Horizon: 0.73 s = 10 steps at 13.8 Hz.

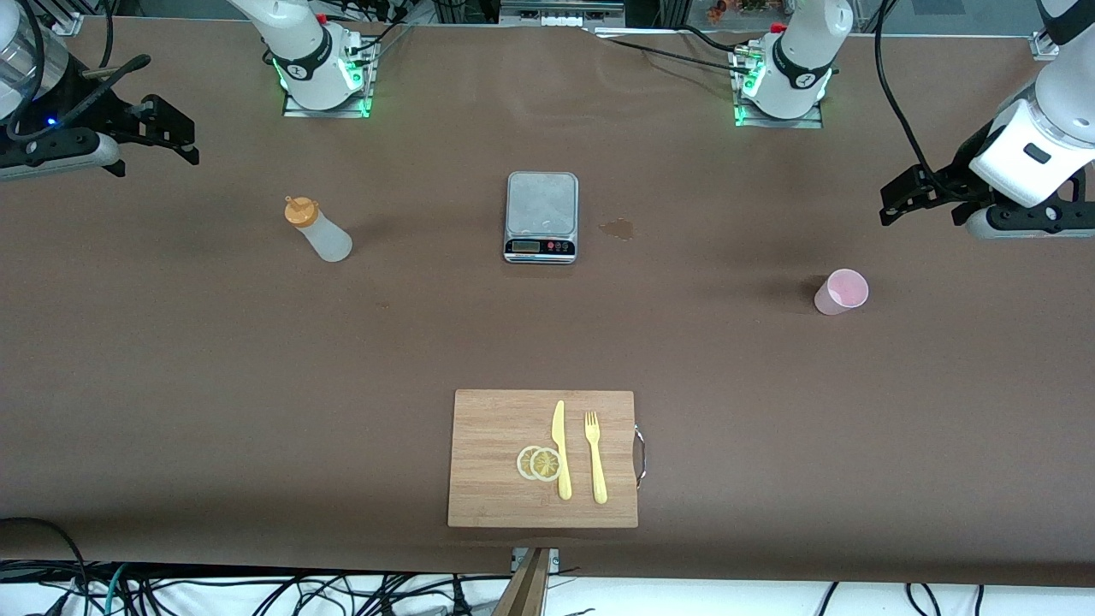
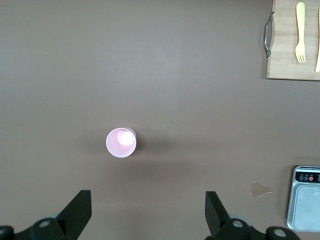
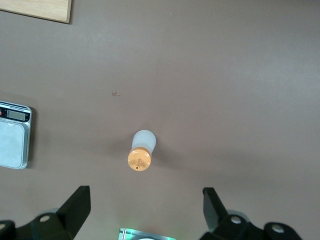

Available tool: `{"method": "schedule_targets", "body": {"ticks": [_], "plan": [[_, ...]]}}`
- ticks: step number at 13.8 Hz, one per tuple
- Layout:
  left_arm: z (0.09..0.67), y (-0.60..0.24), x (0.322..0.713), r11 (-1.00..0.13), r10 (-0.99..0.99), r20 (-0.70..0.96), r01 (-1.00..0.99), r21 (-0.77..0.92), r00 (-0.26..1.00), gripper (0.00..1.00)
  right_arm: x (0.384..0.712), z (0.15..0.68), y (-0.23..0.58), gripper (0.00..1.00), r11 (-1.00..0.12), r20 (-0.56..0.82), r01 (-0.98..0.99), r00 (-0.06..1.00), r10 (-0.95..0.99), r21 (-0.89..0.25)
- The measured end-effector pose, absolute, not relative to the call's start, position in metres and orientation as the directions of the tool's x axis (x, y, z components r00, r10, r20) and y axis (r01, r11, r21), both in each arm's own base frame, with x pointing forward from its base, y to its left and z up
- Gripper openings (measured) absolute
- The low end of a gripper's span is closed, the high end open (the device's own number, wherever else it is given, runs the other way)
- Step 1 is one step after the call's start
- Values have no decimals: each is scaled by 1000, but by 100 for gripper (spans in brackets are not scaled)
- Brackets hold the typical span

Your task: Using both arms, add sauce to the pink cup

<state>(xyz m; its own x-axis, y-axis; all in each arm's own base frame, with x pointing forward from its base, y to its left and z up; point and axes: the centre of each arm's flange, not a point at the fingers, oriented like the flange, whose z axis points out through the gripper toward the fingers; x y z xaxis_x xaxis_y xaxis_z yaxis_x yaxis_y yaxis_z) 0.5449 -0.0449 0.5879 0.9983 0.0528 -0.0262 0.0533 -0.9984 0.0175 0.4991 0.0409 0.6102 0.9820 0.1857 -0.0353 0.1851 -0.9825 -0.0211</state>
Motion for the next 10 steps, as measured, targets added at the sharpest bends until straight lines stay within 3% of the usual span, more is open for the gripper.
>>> {"method": "schedule_targets", "body": {"ticks": [10], "plan": [[587,-43,542,-998,55,-56,56,14,997,100,499,610,41,100,-982,-37,185,982,186,-22]]}}
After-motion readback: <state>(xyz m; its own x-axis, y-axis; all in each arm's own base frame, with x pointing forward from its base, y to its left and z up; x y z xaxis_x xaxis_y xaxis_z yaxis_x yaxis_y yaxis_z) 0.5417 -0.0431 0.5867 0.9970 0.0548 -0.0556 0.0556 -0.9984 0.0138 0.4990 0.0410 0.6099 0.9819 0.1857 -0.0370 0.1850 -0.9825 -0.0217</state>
